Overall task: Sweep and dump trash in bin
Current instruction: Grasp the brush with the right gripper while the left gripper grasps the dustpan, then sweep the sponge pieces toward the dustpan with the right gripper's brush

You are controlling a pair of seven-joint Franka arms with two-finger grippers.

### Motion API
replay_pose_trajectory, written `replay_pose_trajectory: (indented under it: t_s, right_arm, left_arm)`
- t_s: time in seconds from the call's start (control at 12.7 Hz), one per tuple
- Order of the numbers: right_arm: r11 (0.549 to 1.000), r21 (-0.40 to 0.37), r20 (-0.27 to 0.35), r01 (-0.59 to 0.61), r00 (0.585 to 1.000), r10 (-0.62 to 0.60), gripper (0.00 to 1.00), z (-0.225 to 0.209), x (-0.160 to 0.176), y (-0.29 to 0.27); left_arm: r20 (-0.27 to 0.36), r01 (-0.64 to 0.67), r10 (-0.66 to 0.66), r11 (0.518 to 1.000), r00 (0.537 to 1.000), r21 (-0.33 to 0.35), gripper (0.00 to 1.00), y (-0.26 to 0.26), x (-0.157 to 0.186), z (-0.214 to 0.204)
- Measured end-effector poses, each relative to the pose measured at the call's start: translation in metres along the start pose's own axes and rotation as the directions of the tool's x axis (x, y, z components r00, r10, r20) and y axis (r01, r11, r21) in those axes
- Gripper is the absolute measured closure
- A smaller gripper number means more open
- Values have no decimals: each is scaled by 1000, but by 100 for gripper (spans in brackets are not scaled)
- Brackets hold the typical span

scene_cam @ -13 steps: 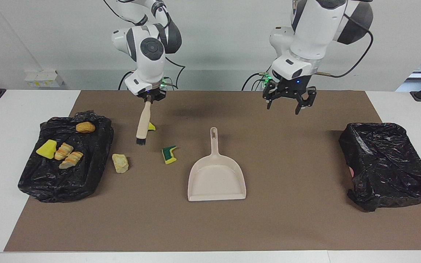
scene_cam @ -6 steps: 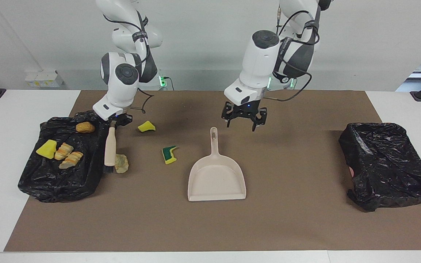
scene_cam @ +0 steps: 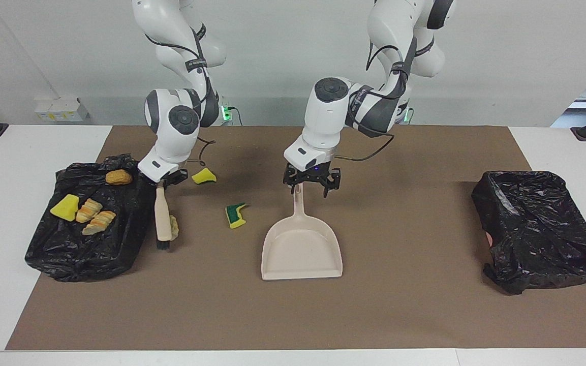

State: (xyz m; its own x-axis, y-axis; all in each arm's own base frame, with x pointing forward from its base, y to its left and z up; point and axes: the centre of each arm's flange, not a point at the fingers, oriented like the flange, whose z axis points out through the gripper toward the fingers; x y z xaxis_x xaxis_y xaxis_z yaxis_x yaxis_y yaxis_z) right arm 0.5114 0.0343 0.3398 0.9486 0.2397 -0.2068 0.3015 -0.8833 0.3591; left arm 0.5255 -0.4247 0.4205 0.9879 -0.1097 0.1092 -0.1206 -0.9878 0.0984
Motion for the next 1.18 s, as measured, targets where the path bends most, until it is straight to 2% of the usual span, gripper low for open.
replay_pose_trajectory:
  t_s: [0.47, 0.63, 0.71, 0.79, 0.94, 1.02, 1.1, 1.18]
  right_arm:
    - [967, 225, -18, 121, 993, -120, 75, -17, -1, -36]
    - [956, 247, -26, 156, 988, -155, 75, -30, 0, -63]
    - [952, 258, -30, 166, 986, -163, 75, -35, 0, -72]
    - [950, 267, -23, 165, 986, -165, 75, -43, 0, -73]
    - [950, 277, 16, 145, 988, -156, 75, -62, 0, -59]
    - [950, 284, 30, 132, 989, -146, 75, -72, 0, -51]
    - [950, 289, 44, 117, 990, -135, 75, -79, -1, -42]
    - [952, 294, 65, 89, 991, -113, 75, -82, -3, -33]
  left_arm:
    - [17, 38, -38, 999, 999, 7, 0, 12, -11, 51]
    - [18, 44, -44, 999, 999, 8, 5, 12, -11, 59]
    - [17, 44, -45, 999, 999, 8, 15, 12, -11, 59]
    - [17, 45, -45, 999, 999, 8, 16, 12, -11, 59]
    - [19, 44, -44, 999, 999, 9, 37, 12, -12, 60]
    - [21, 43, -43, 999, 999, 11, 38, 13, -13, 61]
    - [26, 42, -42, 999, 999, 14, 47, 12, -14, 63]
    - [31, 41, -42, 999, 999, 17, 61, 12, -15, 64]
